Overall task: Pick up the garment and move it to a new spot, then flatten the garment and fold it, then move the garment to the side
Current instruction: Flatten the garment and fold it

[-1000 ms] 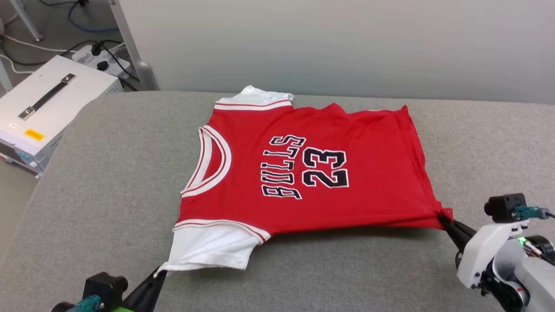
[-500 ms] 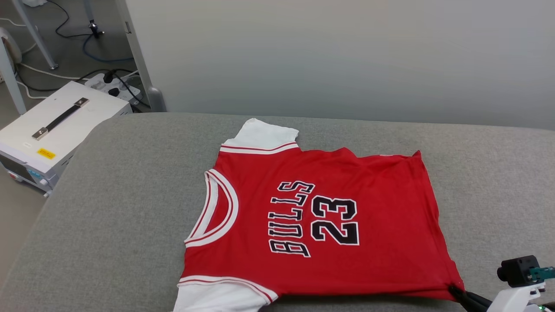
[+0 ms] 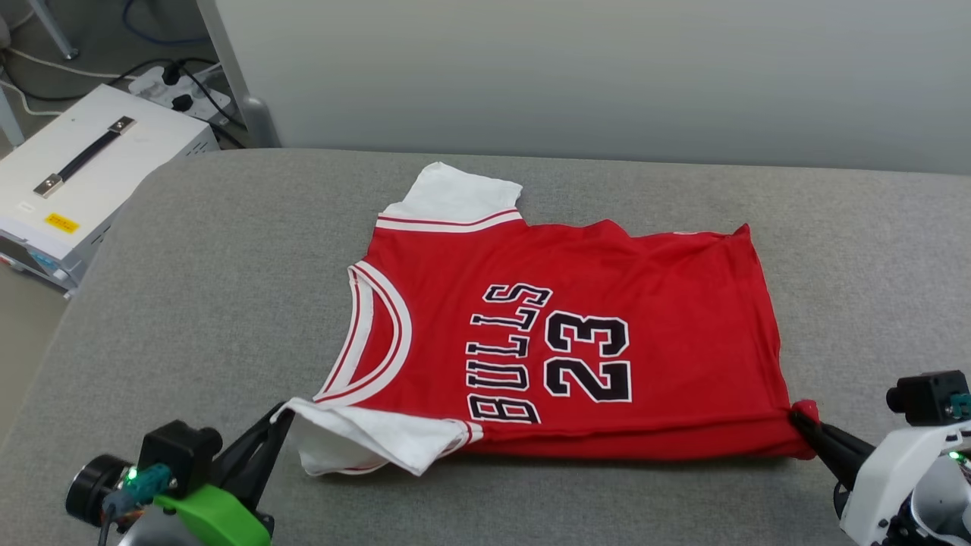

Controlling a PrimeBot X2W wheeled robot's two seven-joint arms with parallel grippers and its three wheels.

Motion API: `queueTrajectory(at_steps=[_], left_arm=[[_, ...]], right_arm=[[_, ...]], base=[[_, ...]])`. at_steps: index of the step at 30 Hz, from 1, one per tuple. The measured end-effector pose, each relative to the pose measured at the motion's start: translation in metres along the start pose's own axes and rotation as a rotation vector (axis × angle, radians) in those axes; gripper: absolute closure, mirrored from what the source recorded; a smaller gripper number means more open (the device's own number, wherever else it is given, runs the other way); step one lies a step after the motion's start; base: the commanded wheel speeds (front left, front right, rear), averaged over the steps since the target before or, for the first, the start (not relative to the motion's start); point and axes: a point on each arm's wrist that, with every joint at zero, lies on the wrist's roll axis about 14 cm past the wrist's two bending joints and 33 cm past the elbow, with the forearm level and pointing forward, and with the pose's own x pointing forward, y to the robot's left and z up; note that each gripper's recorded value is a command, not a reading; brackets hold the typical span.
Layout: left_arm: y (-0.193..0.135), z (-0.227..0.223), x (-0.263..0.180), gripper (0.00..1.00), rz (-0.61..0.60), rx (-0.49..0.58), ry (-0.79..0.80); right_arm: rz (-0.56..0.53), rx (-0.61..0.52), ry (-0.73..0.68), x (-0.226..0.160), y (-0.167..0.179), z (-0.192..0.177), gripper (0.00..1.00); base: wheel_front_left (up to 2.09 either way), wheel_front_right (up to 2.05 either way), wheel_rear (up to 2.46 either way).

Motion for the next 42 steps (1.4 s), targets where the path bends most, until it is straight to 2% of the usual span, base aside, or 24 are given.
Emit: queueTrajectory(at_steps=[7, 16, 29, 30, 31, 32, 37, 42], left_arm=[[0.010, 0.008, 0.042, 1.00, -0.024, 0.036, 0.009], [0.031, -0.007, 0.089, 1.00, -0.046, 0.063, 0.129], [0.037, -0.047, 0.127, 1.00, -0.058, 0.066, 0.238], [0.038, -0.047, 0.128, 0.59, -0.056, 0.081, 0.237], [0.040, -0.046, 0.129, 0.37, -0.051, 0.097, 0.225], [0.042, -0.046, 0.130, 0.00, -0.044, 0.103, 0.221], [0.047, -0.045, 0.130, 0.00, -0.011, 0.085, 0.198], [0.053, -0.025, 0.125, 0.00, 0.044, 0.040, 0.113]], right_arm=[[-0.019, -0.009, -0.006, 0.024, -0.005, 0.015, 1.00], [-0.060, -0.038, 0.042, 0.056, -0.019, 0.020, 1.00], [-0.113, -0.017, 0.141, 0.081, -0.033, -0.007, 1.00], [-0.113, -0.026, 0.139, 0.081, -0.034, -0.007, 0.57], [-0.117, -0.047, 0.131, 0.082, -0.035, -0.005, 0.00], [-0.122, -0.060, 0.126, 0.082, -0.036, -0.003, 0.00], [-0.119, -0.088, 0.092, 0.083, -0.033, 0.007, 0.00], [-0.115, -0.149, 0.079, 0.077, -0.026, 0.021, 0.00]], base=[[0.00, 0.00, 0.00], [0.00, 0.00, 0.00], [0.00, 0.00, 0.00], [0.00, 0.00, 0.00], [0.00, 0.00, 0.00], [0.00, 0.00, 0.00], [0.00, 0.00, 0.00], [0.00, 0.00, 0.00]])
